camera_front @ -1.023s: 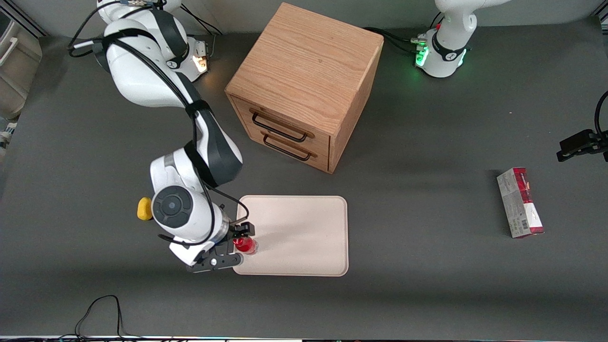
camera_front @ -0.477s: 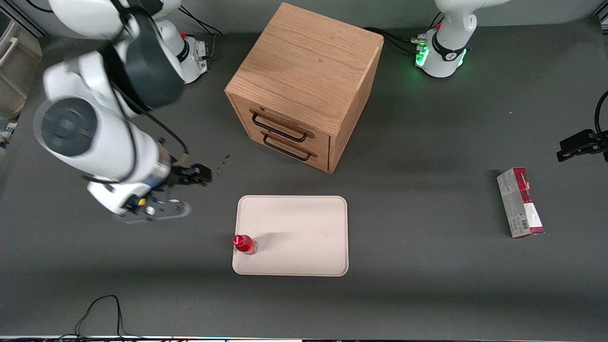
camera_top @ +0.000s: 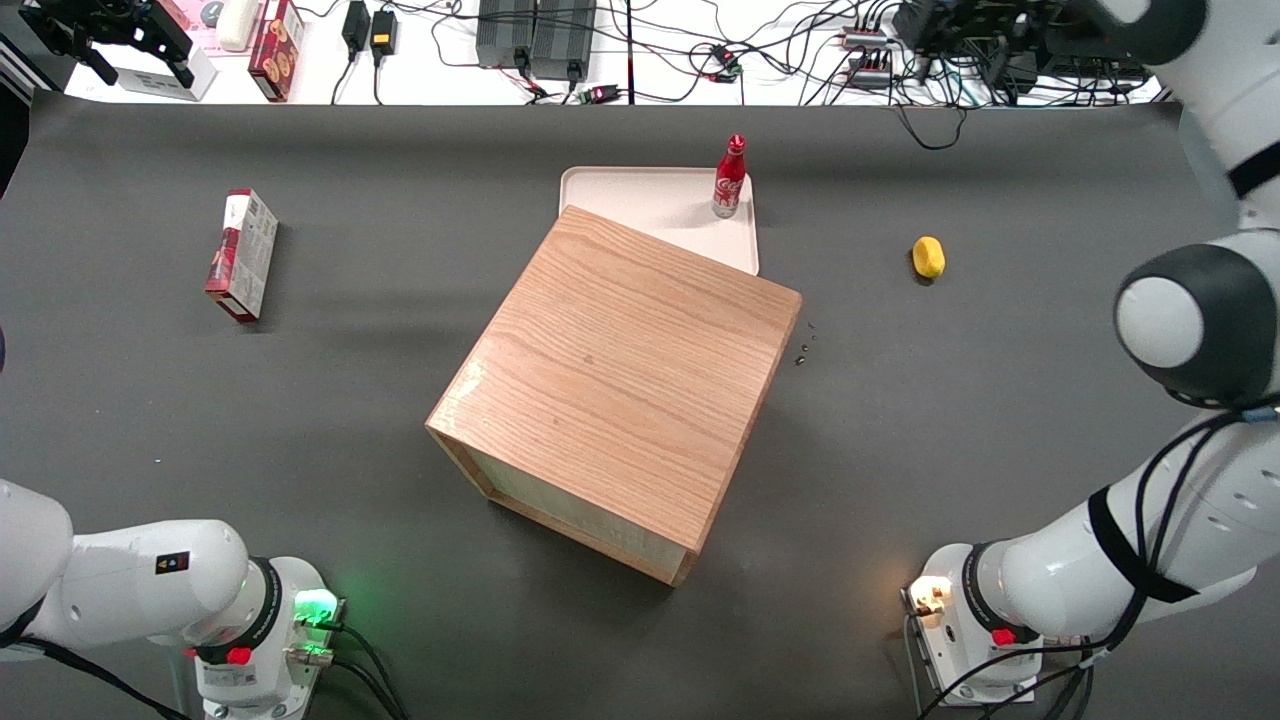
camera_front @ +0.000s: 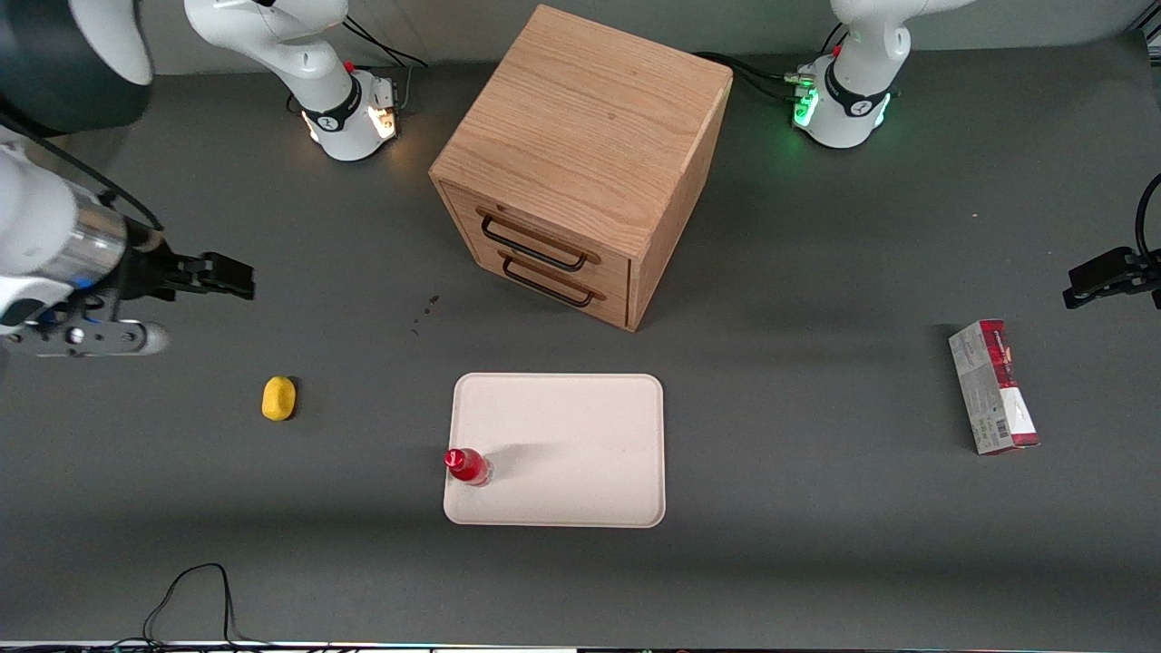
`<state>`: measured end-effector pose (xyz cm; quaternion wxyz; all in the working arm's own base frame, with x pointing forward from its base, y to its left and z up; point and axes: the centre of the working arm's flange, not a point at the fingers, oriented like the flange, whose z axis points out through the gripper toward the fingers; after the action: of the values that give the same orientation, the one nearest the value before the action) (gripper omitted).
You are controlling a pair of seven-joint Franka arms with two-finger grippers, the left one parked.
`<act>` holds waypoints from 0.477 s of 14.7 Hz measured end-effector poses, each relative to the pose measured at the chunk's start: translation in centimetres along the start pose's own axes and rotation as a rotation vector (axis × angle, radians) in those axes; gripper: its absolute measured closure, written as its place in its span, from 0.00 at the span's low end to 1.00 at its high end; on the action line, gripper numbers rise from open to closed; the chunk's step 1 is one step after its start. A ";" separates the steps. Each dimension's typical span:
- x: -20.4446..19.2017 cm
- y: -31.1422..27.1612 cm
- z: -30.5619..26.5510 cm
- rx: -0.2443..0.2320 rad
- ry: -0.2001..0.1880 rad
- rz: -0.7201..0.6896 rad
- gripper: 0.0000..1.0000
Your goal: Place coke bottle on tray
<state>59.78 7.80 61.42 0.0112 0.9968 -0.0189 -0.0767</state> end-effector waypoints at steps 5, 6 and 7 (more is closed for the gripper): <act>-1.8 5.4 1.2 0.022 0.055 0.021 0.00; -2.1 6.2 1.4 0.025 0.062 0.024 0.00; -2.3 6.9 1.5 0.027 0.065 0.029 0.00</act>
<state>57.02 0.99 60.44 -0.0006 0.9985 -0.0342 -0.0437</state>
